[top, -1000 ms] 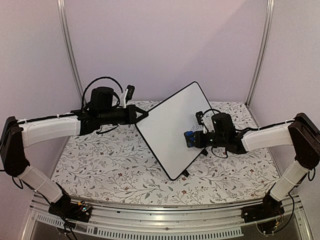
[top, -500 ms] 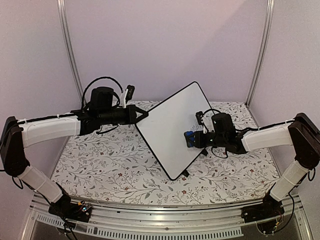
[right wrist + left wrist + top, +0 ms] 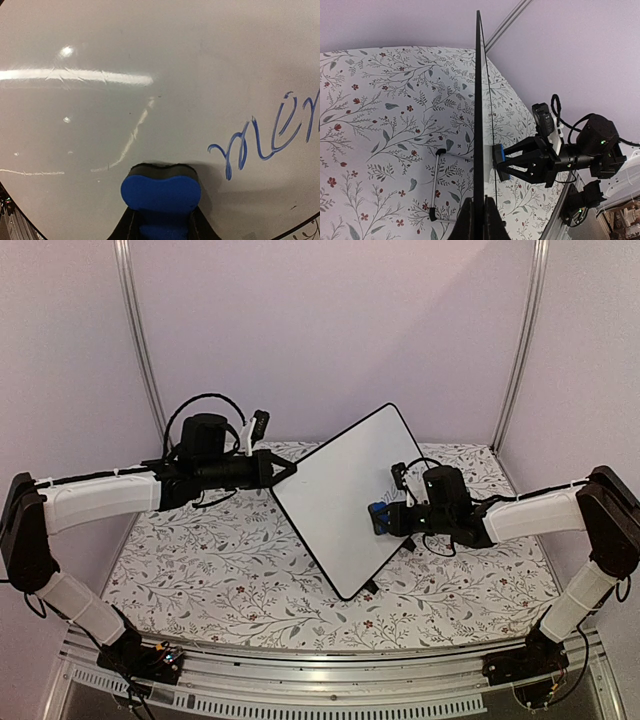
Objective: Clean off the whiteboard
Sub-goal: Erase the whiteboard at the center of the board.
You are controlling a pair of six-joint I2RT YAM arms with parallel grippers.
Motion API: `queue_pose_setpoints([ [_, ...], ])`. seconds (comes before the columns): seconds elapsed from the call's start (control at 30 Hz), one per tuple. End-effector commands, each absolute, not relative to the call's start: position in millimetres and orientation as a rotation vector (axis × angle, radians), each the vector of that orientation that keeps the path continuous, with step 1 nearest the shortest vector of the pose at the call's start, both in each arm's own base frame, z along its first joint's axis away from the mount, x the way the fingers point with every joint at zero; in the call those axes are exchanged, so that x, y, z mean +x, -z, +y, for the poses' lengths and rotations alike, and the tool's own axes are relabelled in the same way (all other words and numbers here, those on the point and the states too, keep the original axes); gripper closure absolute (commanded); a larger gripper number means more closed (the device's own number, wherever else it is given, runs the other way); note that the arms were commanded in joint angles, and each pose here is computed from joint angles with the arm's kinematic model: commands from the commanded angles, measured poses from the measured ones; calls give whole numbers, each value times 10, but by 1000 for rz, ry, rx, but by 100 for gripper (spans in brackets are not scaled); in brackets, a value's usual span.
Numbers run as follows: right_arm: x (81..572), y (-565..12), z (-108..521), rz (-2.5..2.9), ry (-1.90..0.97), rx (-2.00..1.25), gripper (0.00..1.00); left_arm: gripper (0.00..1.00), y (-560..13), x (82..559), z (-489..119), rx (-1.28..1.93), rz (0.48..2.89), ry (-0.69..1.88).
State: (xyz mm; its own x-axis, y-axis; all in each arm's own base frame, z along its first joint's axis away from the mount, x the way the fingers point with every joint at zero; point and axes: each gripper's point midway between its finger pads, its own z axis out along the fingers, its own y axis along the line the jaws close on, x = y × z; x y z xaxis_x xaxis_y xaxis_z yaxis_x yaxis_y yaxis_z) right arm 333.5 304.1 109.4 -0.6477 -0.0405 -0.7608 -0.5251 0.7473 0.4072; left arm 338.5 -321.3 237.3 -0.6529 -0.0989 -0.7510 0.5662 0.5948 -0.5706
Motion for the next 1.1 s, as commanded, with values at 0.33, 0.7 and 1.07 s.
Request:
queue_pose_setpoints([
  [0.33, 3191, -741, 2995, 2291, -783, -450, 84, 100, -2431, 3117, -3456, 562, 1980, 1152],
  [0.7, 3187, -735, 2990, 2293, -783, -449, 84, 100, -2431, 3120, -3454, 561, 1980, 1151],
  [1.07, 3188, -735, 2991, 2292, -783, -449, 84, 100, -2422, 3118, -3458, 561, 1983, 1152],
])
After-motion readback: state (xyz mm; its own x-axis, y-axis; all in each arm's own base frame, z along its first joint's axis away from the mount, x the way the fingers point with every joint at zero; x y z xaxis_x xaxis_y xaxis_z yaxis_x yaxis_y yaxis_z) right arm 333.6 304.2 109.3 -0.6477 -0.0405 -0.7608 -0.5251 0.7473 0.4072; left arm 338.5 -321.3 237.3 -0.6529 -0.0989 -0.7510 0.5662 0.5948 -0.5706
